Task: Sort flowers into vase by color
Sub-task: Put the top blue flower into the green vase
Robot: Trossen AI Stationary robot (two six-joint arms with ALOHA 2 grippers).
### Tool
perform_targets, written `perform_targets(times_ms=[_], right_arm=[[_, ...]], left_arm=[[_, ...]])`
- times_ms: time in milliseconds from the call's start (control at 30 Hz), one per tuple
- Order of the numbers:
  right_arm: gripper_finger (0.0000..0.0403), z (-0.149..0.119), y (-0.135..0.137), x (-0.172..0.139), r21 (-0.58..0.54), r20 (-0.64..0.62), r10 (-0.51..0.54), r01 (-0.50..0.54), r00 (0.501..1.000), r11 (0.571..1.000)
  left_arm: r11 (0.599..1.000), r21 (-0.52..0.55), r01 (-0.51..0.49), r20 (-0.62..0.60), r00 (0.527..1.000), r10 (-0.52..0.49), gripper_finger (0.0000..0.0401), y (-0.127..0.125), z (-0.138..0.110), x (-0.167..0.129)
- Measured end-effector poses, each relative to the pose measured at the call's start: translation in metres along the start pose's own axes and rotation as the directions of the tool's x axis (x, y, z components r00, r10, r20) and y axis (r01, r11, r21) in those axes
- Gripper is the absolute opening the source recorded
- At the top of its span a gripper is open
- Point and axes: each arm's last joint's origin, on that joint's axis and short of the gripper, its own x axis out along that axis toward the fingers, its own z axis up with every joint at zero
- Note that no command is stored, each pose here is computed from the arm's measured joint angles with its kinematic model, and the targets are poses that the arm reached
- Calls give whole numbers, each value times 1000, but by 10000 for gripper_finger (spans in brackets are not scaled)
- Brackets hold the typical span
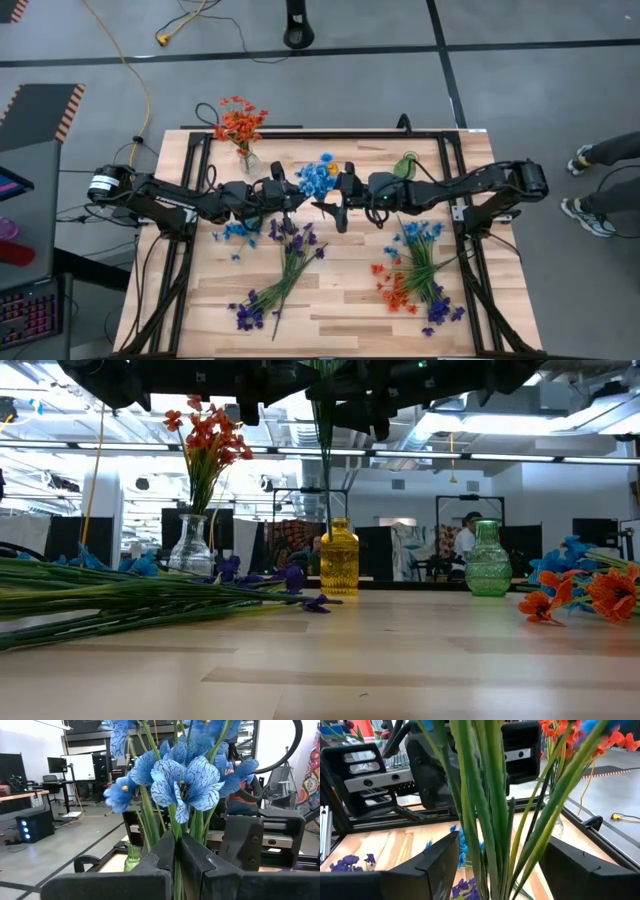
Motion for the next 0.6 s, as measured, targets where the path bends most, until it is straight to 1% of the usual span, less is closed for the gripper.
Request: perform_targets(times_ms=[67, 167, 433, 533, 600], right_arm=[[260, 1, 0, 0, 3, 2, 0, 0, 1000, 1000], [224, 1, -2, 0, 5, 4, -6, 6, 1000, 1000], [98, 2, -9, 1, 8, 4, -23, 23, 1000, 1000], [58, 1, -10, 1, 7, -2, -22, 22, 1000, 1000], [39, 1, -10, 0, 6, -7, -25, 25, 1000, 1000]], left_arm=[[1000, 0, 0, 0, 1000, 0, 0, 0, 0, 0], [1000, -1, -2, 0, 1000, 2, 0, 0, 0, 0], [1000, -1, -11, -1, 1000, 11, 1, 0, 0, 0], [1000, 8, -16, -2, 1000, 16, 10, 1, 0, 0], [999, 11, -33, -3, 999, 33, 26, 1, 0, 0]])
